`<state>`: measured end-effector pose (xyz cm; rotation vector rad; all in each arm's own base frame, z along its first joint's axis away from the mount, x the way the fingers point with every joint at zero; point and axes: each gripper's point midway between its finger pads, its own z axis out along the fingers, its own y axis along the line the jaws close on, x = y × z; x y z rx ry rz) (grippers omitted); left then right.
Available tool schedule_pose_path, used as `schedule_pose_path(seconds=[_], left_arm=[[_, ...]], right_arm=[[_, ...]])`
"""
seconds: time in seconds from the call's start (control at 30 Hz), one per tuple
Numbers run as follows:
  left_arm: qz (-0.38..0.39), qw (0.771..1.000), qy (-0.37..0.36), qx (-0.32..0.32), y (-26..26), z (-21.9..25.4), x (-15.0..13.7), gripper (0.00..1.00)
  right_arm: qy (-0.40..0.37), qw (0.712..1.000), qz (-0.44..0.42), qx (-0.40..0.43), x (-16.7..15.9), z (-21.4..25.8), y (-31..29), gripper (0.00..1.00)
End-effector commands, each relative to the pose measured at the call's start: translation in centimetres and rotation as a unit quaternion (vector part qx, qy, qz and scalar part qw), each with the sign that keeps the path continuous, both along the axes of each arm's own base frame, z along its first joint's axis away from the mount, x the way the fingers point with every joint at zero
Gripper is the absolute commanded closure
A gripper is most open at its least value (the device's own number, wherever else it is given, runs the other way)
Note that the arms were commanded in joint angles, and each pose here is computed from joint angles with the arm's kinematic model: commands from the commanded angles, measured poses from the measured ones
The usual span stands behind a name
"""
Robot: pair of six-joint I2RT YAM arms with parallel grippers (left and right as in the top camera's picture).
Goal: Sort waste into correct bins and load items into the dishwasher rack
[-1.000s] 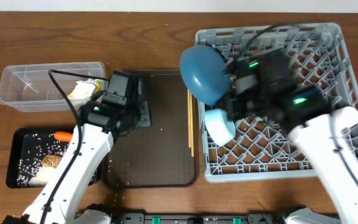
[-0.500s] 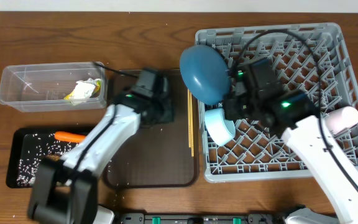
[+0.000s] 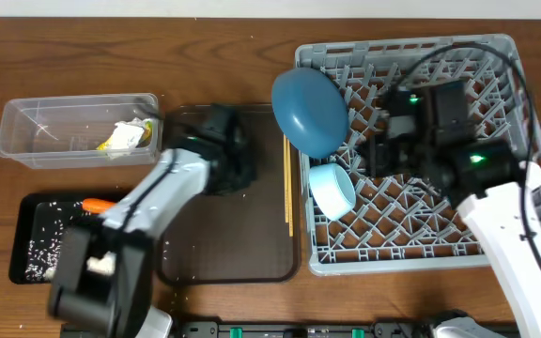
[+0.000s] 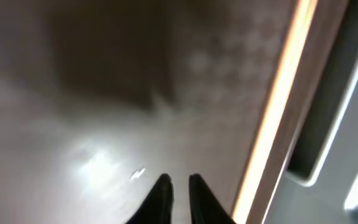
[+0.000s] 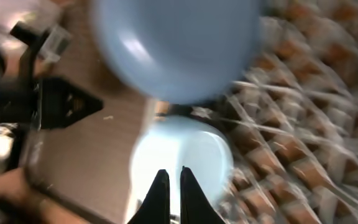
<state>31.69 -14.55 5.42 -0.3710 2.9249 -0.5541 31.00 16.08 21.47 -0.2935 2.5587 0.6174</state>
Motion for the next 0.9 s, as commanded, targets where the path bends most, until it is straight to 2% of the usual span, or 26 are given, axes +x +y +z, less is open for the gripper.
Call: schedule_pose_path(seconds=[0.0, 0.03, 0.1, 0.17, 0.23, 0.27, 0.3, 0.33, 0.5, 0.7, 0.87], left_arm=[[0.034, 0.998, -0.059, -0.011, 2.8, 4.7, 0.9, 0.68], [0.035, 0.997, -0.073, -0.010, 3.6, 5.9, 0.7, 0.58], [0.040, 0.995, -0.095, -0.006, 5.1, 7.9, 0.1, 0.44], [0.048, 0.993, -0.111, -0.004, 6.4, 9.6, -0.8, 0.34], [0.055, 0.990, -0.127, -0.002, 7.3, 11.1, -1.8, 0.18], [0.059, 0.989, -0.134, -0.003, 7.5, 11.7, -2.1, 0.15], [0.063, 0.987, -0.145, -0.004, 7.8, 12.6, -2.6, 0.05], [0.065, 0.986, -0.154, -0.005, 7.9, 13.2, -3.0, 0.02], [0.065, 0.980, -0.186, -0.009, 8.0, 15.2, -4.2, 0.02], [0.065, 0.979, -0.192, -0.010, 8.0, 15.6, -4.3, 0.02], [0.065, 0.979, -0.191, -0.010, 8.0, 15.5, -4.3, 0.02]], right_arm=[[0.021, 0.996, 0.078, 0.024, -1.8, -2.2, 4.8, 0.99], [0.017, 0.997, 0.077, 0.022, -1.5, -2.9, 6.0, 0.99], [0.013, 0.998, 0.068, 0.012, -1.0, -4.3, 7.8, 0.99], [0.011, 0.998, 0.063, 0.002, -0.6, -5.7, 9.8, 0.99], [0.009, 0.998, 0.064, -0.010, -0.1, -7.5, 11.4, 0.99], [0.010, 0.998, 0.056, -0.023, 0.2, -8.6, 11.8, 0.99], [0.013, 0.998, 0.044, -0.039, 0.5, -10.0, 12.1, 0.99], [0.018, 0.998, 0.033, -0.052, 0.7, -11.0, 12.1, 0.99], [0.008, 0.993, 0.014, -0.116, 1.6, -14.2, 11.3, 0.99], [-0.057, 0.972, 0.000, -0.228, 3.0, -14.2, 8.5, 0.99], [-0.055, 0.967, -0.012, -0.248, 3.2, -14.3, 7.2, 0.99]])
